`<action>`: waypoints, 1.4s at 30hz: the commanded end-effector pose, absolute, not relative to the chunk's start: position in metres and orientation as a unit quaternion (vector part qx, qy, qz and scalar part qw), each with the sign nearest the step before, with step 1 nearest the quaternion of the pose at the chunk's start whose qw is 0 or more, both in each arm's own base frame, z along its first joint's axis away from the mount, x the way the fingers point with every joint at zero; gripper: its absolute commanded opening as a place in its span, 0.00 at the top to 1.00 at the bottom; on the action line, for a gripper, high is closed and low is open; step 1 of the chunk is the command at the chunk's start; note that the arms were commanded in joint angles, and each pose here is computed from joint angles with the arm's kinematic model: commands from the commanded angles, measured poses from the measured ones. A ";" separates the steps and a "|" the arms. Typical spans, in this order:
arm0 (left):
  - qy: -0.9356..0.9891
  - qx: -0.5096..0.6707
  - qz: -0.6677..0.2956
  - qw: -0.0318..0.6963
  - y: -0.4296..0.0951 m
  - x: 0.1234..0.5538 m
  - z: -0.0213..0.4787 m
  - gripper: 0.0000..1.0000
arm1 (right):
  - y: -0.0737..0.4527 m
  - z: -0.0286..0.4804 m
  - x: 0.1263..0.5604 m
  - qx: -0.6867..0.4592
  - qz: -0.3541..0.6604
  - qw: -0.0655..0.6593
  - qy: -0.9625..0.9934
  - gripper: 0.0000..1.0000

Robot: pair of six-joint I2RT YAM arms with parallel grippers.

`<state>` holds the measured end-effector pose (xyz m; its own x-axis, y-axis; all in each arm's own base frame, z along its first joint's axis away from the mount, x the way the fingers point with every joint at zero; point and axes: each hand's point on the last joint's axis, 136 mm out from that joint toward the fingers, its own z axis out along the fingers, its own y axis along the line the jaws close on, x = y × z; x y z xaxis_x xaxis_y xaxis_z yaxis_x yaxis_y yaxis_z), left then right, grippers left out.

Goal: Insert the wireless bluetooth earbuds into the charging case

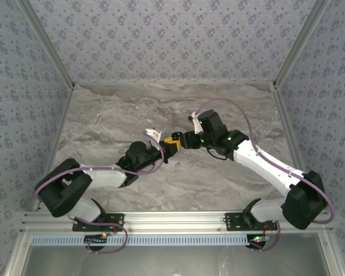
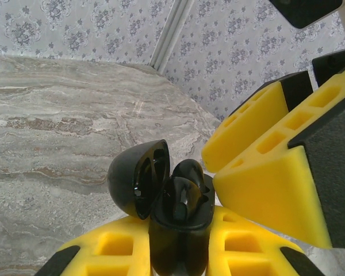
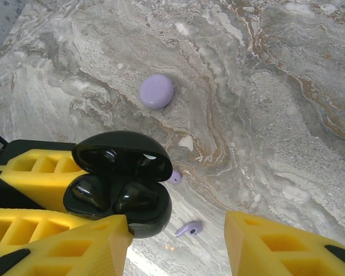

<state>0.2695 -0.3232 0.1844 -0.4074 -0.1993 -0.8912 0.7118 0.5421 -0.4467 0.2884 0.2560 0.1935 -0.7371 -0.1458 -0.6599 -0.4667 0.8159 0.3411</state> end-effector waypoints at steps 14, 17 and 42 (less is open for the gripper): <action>0.699 0.208 -0.423 0.537 -0.319 0.265 0.198 0.85 | 0.231 0.206 0.296 -0.142 0.212 0.347 0.902 0.51; 0.705 0.213 -0.408 0.540 -0.314 0.264 0.195 0.85 | 0.222 0.205 0.297 -0.130 0.209 0.349 0.904 0.51; 0.601 0.327 -0.511 0.520 -0.328 0.219 0.243 0.84 | 0.237 0.185 0.301 -0.157 0.384 0.273 0.868 0.80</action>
